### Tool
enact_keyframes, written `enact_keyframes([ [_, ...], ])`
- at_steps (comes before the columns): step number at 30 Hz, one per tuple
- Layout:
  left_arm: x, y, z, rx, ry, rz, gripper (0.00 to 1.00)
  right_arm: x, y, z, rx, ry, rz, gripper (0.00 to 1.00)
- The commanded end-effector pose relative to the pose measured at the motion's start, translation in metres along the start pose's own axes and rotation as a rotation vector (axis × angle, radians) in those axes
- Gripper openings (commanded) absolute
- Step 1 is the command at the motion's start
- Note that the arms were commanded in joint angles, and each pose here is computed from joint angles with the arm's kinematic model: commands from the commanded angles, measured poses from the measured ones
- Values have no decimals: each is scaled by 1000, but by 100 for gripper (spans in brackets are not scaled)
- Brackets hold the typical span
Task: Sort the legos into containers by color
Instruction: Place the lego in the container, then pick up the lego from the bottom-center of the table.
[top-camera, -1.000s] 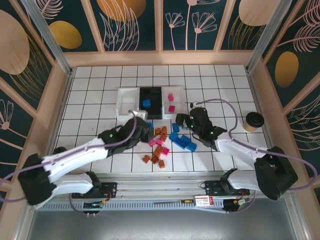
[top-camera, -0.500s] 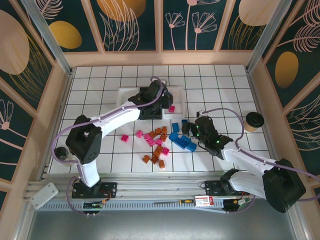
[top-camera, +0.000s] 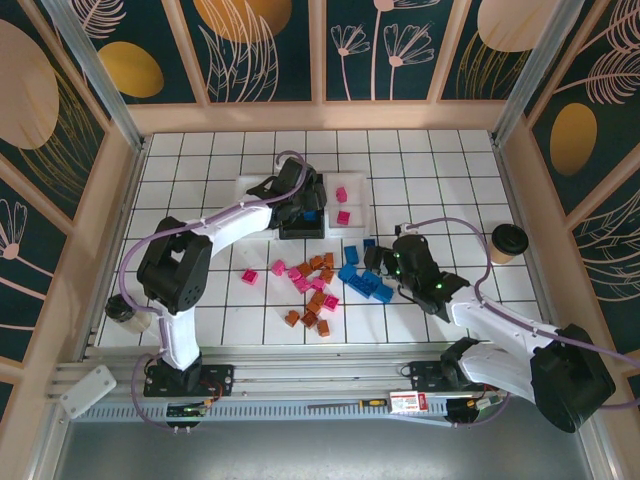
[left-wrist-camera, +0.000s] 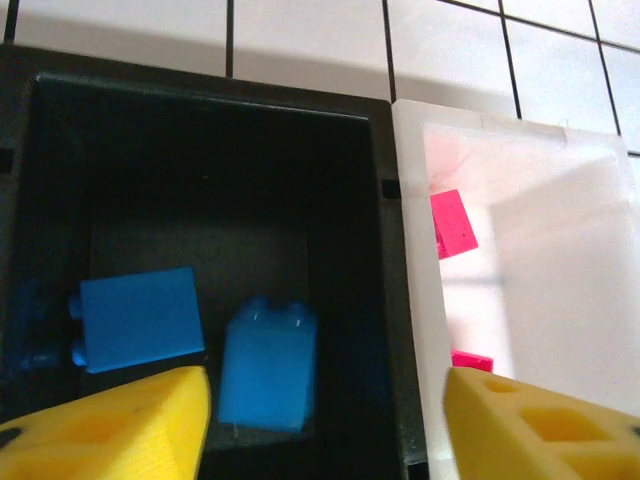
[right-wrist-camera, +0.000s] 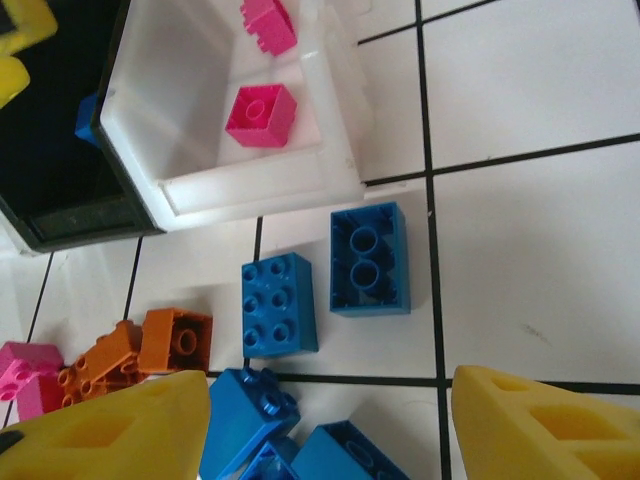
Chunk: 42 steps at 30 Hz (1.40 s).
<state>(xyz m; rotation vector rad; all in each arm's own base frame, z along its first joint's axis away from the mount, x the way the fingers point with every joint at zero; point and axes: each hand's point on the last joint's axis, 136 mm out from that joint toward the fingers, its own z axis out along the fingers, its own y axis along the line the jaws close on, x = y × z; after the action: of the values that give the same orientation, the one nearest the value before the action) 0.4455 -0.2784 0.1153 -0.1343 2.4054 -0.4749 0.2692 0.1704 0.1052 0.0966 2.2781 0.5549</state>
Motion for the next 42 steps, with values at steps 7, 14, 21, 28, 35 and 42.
enact_keyframes([
  [7,-36,-41,-71,216,-93,-18,84,39,33,-7,-143,126,-113,65],
  [14,-2,-14,-134,290,-127,-66,99,113,72,-32,-231,307,-262,66],
  [21,42,38,-168,248,-158,-123,99,163,100,-47,-248,393,-353,67],
  [28,69,76,-183,171,-164,-136,99,185,116,-30,-233,427,-418,63],
  [35,88,95,-186,140,-157,-152,99,192,120,-18,-194,433,-451,55],
  [42,98,104,-181,111,-136,-149,99,196,112,-14,-169,449,-457,48],
])
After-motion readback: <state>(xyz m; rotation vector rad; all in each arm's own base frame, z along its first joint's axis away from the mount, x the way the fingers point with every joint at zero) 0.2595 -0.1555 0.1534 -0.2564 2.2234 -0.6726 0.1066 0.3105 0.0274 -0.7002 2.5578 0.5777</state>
